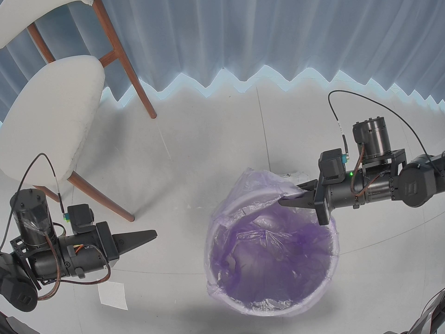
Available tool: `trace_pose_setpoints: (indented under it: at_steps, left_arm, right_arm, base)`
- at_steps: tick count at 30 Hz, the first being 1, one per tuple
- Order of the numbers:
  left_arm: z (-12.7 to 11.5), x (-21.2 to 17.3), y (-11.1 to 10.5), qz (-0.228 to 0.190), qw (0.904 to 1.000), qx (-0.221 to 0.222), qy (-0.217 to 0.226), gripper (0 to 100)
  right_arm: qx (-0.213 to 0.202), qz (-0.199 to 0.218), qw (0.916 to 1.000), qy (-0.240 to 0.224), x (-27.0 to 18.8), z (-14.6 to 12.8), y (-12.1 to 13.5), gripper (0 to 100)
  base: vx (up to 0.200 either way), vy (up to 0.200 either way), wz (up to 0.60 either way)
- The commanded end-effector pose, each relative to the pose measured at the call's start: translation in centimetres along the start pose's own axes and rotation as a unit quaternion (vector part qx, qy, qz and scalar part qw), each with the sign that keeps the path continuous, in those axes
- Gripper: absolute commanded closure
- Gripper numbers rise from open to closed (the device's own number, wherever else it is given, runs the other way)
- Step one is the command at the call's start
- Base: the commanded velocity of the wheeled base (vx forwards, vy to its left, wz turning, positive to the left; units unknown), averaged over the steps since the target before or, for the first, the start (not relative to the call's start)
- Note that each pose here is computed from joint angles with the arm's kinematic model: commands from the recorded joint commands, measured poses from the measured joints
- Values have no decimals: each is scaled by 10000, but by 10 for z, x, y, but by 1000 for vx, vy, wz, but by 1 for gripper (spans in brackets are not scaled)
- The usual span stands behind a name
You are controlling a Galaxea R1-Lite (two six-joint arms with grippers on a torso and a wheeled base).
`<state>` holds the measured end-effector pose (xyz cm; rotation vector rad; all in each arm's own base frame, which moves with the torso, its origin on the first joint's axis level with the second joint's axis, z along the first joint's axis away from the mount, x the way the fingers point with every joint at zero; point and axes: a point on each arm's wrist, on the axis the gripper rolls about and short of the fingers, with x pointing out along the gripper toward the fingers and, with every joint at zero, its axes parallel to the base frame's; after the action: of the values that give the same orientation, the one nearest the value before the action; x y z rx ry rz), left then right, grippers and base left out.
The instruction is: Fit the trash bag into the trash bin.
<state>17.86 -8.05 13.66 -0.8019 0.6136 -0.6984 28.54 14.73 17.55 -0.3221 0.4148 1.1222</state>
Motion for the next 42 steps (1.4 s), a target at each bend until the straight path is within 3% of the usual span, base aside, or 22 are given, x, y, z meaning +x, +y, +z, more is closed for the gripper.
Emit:
trace_pose_setpoints:
  at_steps: [1,4,10,12,26,27,34,42]
  left_arm:
    - [6,18,19,221,9997,-126,-48,100]
    - [16,12,21,175,9981,-48,-583,100]
    - [30,2,17,109,9915,-370,-1242,100]
    - [36,-5,15,56,9877,-387,-1514,100]
    - [28,-20,11,47,9860,-354,-1627,100]
    - [28,-21,12,55,9858,-356,-1639,100]
    - [26,-18,12,61,9876,-336,-1534,100]
    - [20,5,33,400,9928,-350,-1074,100]
  right_arm:
    - [137,55,9998,145,33,-18,-18,100]
    - [145,79,9998,104,55,-30,-36,100]
    - [180,198,9996,59,88,-40,-60,100]
    - [199,169,9997,14,107,-48,-80,100]
    - [329,214,9992,59,155,-78,-114,100]
    - [340,207,9992,59,155,-78,-114,0]
    - [346,74,9993,-117,137,-71,-124,0]
    - [171,-356,9978,-540,72,-26,-124,0]
  base:
    - [0,0,0]
    - [0,0,0]
    - [0,0,0]
    - [0,0,0]
    - [0,0,0]
    - [0,0,0]
    - [0,0,0]
    - [0,0,0]
